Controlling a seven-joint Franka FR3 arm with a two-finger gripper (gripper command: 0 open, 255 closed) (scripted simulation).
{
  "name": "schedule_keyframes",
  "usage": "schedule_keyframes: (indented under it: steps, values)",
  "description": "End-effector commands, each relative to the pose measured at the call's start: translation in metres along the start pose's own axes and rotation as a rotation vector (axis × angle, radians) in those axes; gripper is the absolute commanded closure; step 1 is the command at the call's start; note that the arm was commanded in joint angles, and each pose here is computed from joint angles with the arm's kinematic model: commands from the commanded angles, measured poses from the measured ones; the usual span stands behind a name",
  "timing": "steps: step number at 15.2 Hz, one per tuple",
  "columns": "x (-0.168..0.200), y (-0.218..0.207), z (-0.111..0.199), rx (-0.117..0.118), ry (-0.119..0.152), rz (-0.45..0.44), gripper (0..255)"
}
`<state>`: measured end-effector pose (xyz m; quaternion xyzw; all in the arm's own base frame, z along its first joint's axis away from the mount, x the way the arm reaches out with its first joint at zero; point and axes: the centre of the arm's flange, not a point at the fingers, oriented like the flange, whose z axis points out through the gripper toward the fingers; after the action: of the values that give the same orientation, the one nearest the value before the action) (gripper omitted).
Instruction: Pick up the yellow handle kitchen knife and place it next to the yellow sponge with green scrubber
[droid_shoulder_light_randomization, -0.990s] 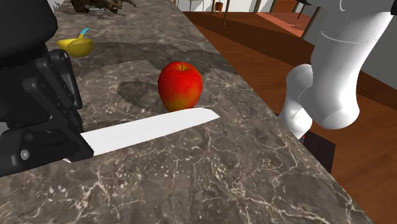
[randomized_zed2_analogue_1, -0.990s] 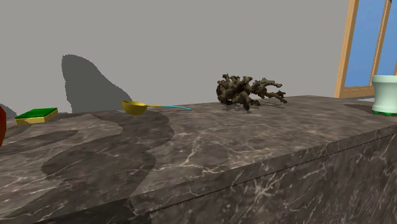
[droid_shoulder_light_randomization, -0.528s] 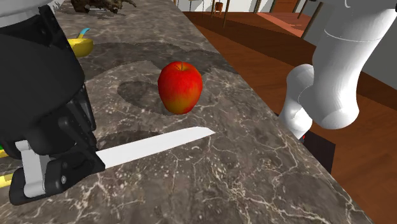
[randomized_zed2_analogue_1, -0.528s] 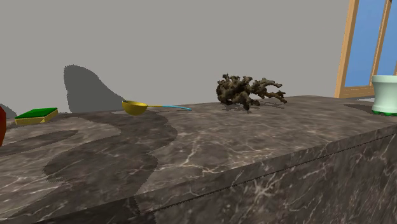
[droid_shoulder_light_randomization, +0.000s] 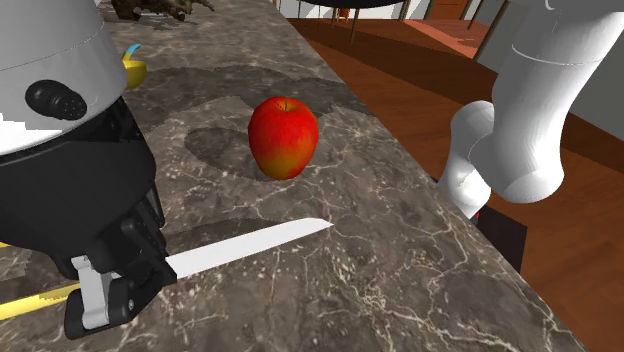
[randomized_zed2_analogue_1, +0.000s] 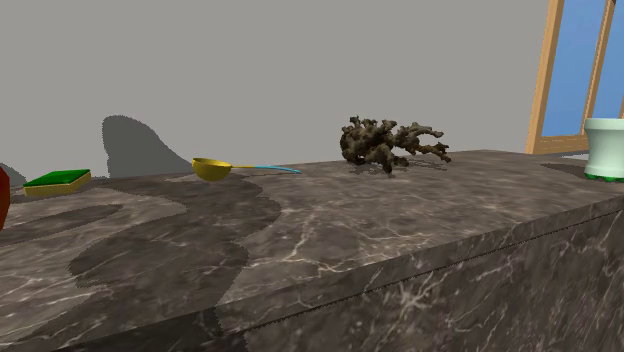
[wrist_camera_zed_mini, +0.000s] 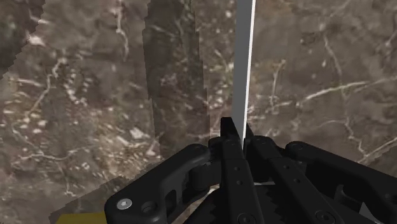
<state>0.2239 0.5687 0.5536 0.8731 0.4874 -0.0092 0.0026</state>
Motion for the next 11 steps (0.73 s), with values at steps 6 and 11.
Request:
schedule_keyframes:
  steps: [6, 11]
  values:
    - [0.0002, -0.0003, 0.0010, 0.000, 0.000, 0.000, 0]
    - [0.0002, -0.0003, 0.0010, 0.000, 0.000, 0.000, 0]
